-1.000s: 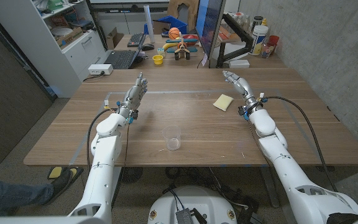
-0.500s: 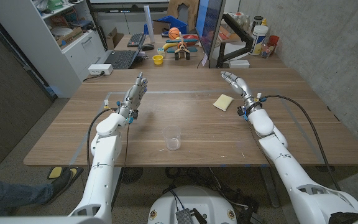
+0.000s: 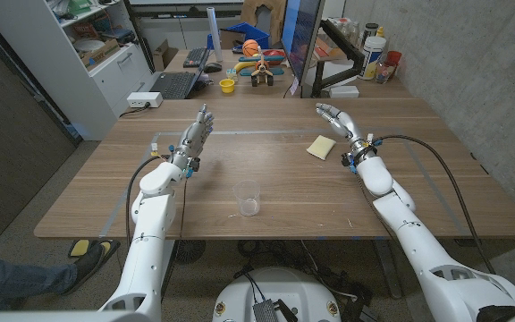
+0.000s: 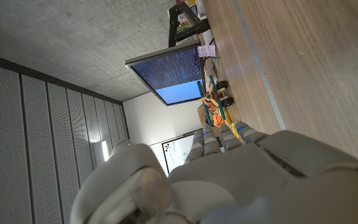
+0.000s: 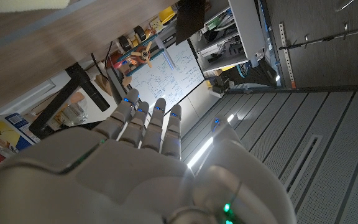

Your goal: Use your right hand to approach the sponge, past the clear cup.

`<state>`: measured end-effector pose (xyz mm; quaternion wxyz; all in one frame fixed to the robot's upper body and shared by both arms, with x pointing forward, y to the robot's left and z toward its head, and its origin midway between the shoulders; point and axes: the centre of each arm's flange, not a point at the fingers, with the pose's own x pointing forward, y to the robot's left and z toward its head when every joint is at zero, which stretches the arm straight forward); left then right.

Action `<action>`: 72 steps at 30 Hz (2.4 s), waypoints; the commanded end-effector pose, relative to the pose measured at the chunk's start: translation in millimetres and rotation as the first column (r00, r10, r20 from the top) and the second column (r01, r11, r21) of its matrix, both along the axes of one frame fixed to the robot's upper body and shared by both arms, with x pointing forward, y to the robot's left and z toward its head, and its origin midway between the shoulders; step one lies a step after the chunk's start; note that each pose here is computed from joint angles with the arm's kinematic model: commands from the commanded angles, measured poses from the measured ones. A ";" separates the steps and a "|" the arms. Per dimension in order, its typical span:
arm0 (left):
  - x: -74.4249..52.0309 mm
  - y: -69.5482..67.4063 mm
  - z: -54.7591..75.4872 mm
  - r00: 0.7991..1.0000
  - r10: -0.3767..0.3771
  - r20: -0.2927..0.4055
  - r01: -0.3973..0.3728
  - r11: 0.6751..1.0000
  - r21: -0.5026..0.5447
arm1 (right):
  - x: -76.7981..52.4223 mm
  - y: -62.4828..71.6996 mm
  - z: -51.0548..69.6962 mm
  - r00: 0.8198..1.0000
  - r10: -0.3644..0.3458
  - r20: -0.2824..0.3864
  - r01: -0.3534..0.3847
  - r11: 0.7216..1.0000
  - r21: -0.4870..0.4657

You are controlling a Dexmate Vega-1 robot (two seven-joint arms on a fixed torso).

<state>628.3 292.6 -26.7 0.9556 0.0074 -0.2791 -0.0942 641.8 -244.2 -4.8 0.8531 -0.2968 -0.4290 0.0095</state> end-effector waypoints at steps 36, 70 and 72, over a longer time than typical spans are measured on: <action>1.2 1.3 7.3 1.000 0.005 0.000 -0.005 1.000 0.028 | 3.4 12.1 -0.9 0.985 -0.160 0.063 0.169 0.968 -0.188; 3.0 4.7 4.7 1.000 0.012 -0.012 -0.011 0.999 0.039 | 13.4 17.7 -4.5 0.952 -0.286 0.112 0.307 0.895 -0.324; 3.0 4.3 5.1 1.000 0.012 -0.012 -0.012 0.999 0.041 | 13.3 17.2 -5.0 0.950 -0.291 0.112 0.312 0.893 -0.326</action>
